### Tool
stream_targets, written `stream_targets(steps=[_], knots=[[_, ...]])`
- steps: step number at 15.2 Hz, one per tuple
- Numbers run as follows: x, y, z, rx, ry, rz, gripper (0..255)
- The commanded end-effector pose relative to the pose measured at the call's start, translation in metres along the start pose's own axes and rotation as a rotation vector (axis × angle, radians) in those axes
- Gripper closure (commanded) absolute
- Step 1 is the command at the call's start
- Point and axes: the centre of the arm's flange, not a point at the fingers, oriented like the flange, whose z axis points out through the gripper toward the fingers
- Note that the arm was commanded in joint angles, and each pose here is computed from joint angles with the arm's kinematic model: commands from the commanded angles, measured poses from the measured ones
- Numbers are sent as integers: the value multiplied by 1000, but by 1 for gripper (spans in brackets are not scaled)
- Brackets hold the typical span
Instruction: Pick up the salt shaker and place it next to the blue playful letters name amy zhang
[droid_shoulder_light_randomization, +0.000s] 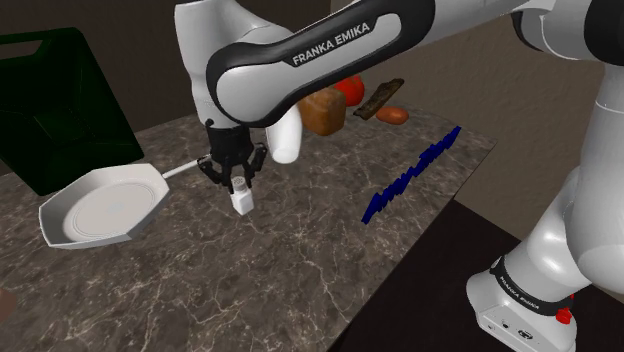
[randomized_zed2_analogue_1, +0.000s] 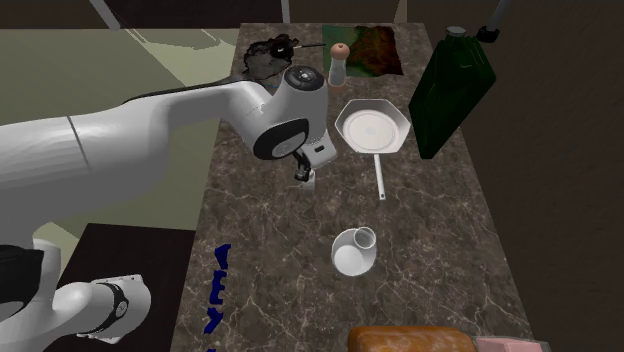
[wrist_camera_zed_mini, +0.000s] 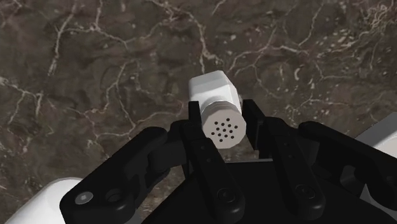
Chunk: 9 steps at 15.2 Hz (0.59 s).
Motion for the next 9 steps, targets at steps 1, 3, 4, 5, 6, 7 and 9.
stream_targets(steps=[1,3,4,5,6,7,9], knots=[[0,0,-11,0,0,0,255],[-1,0,-21,0,0,0,255],[-1,-1,-27,0,0,0,255],[-1,-1,-32,0,0,0,255],[-1,-1,-37,0,0,0,255],[-1,-1,-43,0,0,0,255],[-1,-1,-53,0,0,0,255]])
